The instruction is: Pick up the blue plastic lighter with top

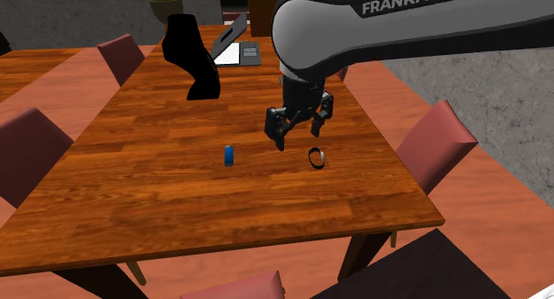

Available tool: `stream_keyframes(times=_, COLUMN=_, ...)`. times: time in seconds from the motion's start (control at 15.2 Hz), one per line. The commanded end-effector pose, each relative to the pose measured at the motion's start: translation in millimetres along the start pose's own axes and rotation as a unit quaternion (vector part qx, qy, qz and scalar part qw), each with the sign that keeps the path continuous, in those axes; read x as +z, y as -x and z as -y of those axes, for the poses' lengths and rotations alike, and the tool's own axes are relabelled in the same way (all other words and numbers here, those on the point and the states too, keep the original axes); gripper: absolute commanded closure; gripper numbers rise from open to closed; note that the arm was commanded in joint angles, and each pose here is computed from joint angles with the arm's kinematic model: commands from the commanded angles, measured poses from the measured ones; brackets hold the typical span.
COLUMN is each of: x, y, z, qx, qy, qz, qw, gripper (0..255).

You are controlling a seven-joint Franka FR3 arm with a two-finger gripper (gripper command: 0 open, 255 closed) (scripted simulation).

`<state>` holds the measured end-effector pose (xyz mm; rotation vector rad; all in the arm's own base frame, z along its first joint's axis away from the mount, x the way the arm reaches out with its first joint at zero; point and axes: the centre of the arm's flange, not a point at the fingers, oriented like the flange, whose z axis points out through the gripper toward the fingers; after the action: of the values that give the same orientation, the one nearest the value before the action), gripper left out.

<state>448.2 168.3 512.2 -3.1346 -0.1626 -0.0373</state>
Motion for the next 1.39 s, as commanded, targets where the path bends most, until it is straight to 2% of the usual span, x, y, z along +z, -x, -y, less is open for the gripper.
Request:
stream_keyframes(times=0.0, x=13, y=-20, z=15, qx=0.001, qy=-0.002, qz=0.000, qw=1.0000, gripper=0)
stream_keyframes(times=0.92, x=101, y=-146, z=118, qx=0.004, qy=-0.007, qz=0.004, qw=1.0000, gripper=0)
stream_keyframes(times=1.32, x=129, y=-147, z=120, qx=0.004, qy=-0.008, qz=0.004, qw=1.0000, gripper=0)
